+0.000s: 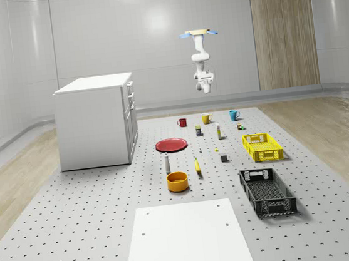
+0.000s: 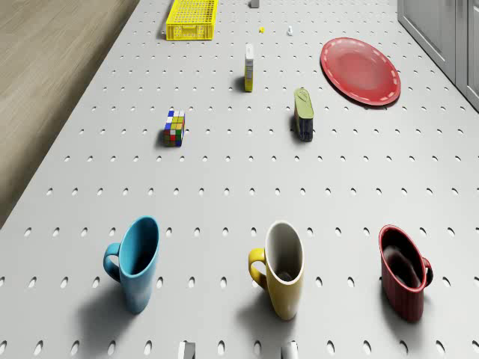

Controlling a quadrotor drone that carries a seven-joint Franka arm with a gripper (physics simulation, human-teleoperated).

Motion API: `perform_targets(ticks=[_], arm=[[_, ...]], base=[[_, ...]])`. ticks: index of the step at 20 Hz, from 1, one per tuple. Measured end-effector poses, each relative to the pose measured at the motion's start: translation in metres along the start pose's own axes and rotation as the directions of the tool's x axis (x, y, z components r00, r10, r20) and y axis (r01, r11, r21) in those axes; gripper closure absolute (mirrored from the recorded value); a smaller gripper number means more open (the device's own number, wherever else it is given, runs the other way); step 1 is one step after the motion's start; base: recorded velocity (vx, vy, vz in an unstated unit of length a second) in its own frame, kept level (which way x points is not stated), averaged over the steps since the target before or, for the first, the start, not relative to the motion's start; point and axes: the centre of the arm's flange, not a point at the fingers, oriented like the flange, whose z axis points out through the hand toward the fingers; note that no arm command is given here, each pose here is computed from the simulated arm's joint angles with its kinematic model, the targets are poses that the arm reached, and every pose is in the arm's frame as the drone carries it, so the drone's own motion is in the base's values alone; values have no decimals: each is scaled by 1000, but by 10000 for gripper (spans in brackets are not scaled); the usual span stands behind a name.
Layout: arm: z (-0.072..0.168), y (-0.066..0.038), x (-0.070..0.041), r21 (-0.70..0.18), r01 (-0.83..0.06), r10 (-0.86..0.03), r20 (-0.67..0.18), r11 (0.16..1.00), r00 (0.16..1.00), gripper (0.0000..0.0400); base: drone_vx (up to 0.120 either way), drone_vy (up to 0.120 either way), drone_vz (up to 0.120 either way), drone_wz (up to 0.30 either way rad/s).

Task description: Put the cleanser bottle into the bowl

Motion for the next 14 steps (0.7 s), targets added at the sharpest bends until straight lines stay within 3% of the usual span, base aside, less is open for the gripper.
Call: perform_targets(ticks=[10, 14], arm=[[-66, 1, -1, 6, 0, 0, -6, 1000, 1000, 0], [-81, 1, -1, 8, 0, 0, -8, 1000, 1000, 0]], base=[[0, 0, 0, 0], [0, -120, 0, 0]])
